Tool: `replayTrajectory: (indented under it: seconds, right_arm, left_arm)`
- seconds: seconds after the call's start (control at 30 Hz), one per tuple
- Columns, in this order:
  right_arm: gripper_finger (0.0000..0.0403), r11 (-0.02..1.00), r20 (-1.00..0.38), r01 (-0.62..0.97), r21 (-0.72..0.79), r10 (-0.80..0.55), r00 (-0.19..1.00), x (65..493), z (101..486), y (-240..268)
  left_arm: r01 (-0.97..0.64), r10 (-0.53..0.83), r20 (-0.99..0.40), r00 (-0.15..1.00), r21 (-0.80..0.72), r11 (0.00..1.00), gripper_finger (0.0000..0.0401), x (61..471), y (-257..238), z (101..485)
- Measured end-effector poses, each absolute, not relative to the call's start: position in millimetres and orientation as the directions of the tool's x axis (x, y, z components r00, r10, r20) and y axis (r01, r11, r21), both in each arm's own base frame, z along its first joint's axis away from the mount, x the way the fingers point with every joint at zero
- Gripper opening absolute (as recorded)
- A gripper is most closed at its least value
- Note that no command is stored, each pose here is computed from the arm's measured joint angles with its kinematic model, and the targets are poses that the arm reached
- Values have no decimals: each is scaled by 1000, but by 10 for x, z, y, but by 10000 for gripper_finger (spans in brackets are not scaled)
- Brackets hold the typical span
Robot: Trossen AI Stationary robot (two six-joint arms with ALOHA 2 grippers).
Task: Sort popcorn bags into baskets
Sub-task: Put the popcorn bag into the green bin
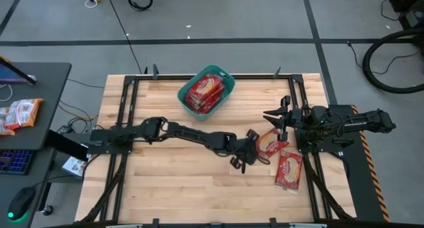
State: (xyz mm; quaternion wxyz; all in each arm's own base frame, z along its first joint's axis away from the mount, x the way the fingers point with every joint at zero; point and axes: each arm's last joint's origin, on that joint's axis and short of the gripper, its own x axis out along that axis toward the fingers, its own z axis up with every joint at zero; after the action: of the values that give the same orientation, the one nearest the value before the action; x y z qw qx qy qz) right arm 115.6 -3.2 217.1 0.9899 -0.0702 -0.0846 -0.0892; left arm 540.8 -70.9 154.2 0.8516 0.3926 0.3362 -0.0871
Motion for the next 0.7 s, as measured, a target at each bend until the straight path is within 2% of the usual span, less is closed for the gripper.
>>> replayTrajectory:
  seconds: [0.17,0.47,0.57,0.7]
  right_arm:
    - [78,975,179,187,-122,-164,970,1156,2170,-31]
    - [78,975,182,186,-120,-163,970,1155,2173,-31]
    - [78,975,182,186,-120,-163,970,1155,2173,-31]
    - [78,975,182,185,-121,-161,970,1155,2173,-30]
  left_arm:
    - [458,94,-643,760,633,624,162,5446,-711,1397]
    - [459,115,-659,743,628,628,164,5483,-457,1267]
    - [457,120,-657,745,632,625,156,5490,-402,1269]
    - [518,94,-682,725,631,577,118,5476,-388,1224]
